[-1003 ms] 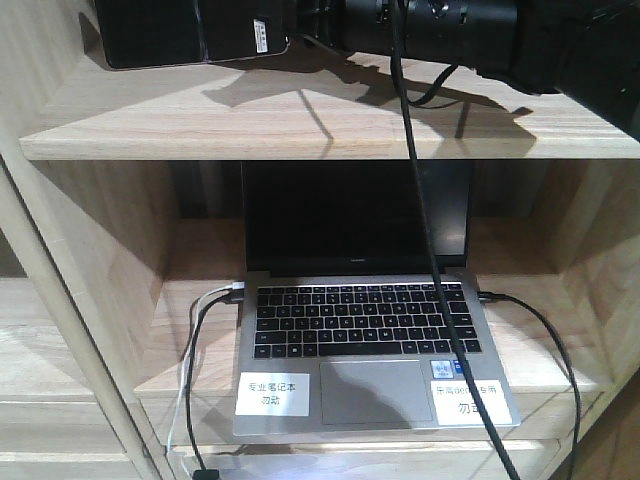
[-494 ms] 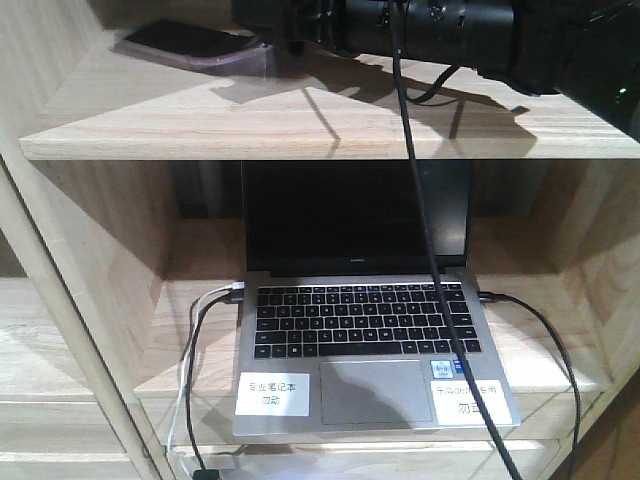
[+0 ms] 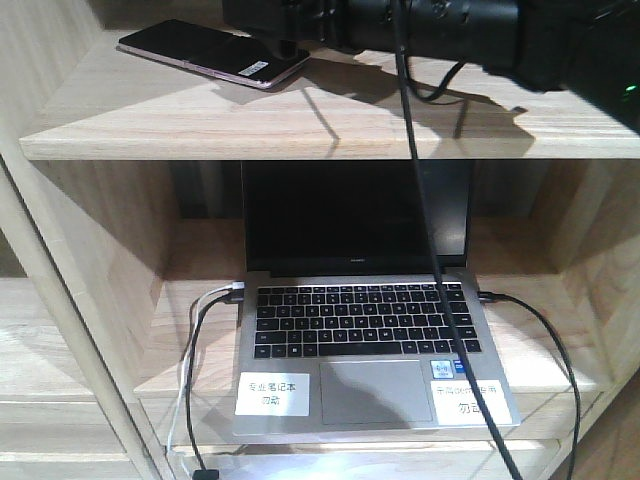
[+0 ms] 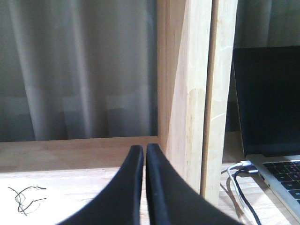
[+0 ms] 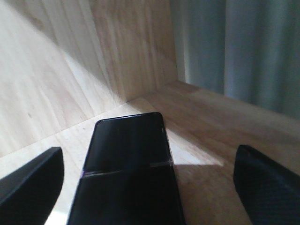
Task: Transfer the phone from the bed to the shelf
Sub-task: 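Raise the right gripper and lower the phone onto the upper shelf, then open the right gripper and withdraw it from the phone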
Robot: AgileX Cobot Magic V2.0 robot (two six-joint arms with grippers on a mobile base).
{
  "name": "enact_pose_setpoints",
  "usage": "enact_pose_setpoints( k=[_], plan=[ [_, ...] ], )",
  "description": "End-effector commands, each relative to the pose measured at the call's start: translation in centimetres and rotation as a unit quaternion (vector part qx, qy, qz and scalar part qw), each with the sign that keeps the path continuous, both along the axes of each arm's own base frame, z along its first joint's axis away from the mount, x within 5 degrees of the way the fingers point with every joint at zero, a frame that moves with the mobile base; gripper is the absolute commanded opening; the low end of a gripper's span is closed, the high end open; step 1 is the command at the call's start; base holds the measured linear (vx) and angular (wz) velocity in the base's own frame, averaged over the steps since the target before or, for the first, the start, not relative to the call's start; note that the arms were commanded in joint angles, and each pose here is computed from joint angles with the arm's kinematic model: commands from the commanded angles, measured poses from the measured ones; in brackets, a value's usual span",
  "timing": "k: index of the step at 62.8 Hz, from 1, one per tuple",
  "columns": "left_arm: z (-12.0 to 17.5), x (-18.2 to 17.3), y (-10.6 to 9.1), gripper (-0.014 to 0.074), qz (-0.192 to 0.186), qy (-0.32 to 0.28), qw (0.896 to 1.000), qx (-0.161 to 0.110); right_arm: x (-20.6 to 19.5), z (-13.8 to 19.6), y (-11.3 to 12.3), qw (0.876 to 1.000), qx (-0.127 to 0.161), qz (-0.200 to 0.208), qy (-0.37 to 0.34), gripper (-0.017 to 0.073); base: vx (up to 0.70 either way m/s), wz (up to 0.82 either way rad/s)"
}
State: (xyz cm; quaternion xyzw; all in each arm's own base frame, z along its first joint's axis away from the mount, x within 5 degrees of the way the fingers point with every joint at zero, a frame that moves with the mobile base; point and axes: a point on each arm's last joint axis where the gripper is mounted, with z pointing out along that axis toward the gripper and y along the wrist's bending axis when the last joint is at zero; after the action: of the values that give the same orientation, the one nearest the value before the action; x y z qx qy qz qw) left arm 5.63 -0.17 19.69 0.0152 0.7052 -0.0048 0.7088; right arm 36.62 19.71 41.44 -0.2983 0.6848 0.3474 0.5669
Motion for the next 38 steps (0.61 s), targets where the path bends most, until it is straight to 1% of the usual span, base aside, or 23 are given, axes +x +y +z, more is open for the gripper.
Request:
enact_pose_setpoints(
  k=[1, 5, 12, 16, 19, 24, 25, 32, 38],
  plan=[
    [1.5, -0.2, 0.0, 0.0001, 0.001, -0.052, 0.999, -0.011, -2.2, 4.3, -1.2, 0.998, 0.023, -0.008, -0.053, 0.0608, 0.00, 0.00],
    [1.5, -0.2, 0.0, 0.0001, 0.001, -0.052, 0.999, -0.011, -2.8, 4.9, -1.4, 0.998, 0.019, -0.007, -0.061, 0.0557, 0.00, 0.00],
    [1.5, -0.2, 0.0, 0.0001, 0.001, -0.052, 0.999, -0.011, -3.8, 5.7, -1.8, 0.998, 0.015, -0.004, -0.063, 0.0407, 0.00, 0.00],
    [1.5, -0.2, 0.0, 0.0001, 0.001, -0.052, 0.999, -0.011, -4.5, 6.3, -2.0, 0.998, 0.008, -0.003, -0.067, 0.0292, 0.00, 0.00],
    [1.5, -0.2, 0.0, 0.0001, 0.001, -0.052, 0.999, -0.011, -5.0, 6.6, -2.2, 0.998, 0.004, -0.001, -0.066, 0.0179, 0.00, 0.00],
    [1.5, -0.2, 0.0, 0.0001, 0.001, -0.052, 0.999, -0.011, -5.7, 7.0, -2.4, 0.998, -0.005, 0.001, -0.066, 0.0032, 0.00, 0.00],
    [1.5, -0.2, 0.0, 0.0001, 0.001, -0.052, 0.999, -0.011, -5.9, 7.1, -2.5, 0.998, -0.009, 0.003, -0.065, -0.0011, 0.00, 0.00],
    [1.5, -0.2, 0.0, 0.0001, 0.001, -0.052, 0.999, -0.011, -6.9, 7.6, -2.9, 0.998, -0.019, 0.000, -0.064, -0.0008, 0.00, 0.00],
    [1.5, -0.2, 0.0, 0.0001, 0.001, -0.052, 0.999, -0.011, -7.9, 7.5, -3.7, 0.997, -0.019, -0.025, -0.066, -0.0005, 0.00, 0.00]
  ],
)
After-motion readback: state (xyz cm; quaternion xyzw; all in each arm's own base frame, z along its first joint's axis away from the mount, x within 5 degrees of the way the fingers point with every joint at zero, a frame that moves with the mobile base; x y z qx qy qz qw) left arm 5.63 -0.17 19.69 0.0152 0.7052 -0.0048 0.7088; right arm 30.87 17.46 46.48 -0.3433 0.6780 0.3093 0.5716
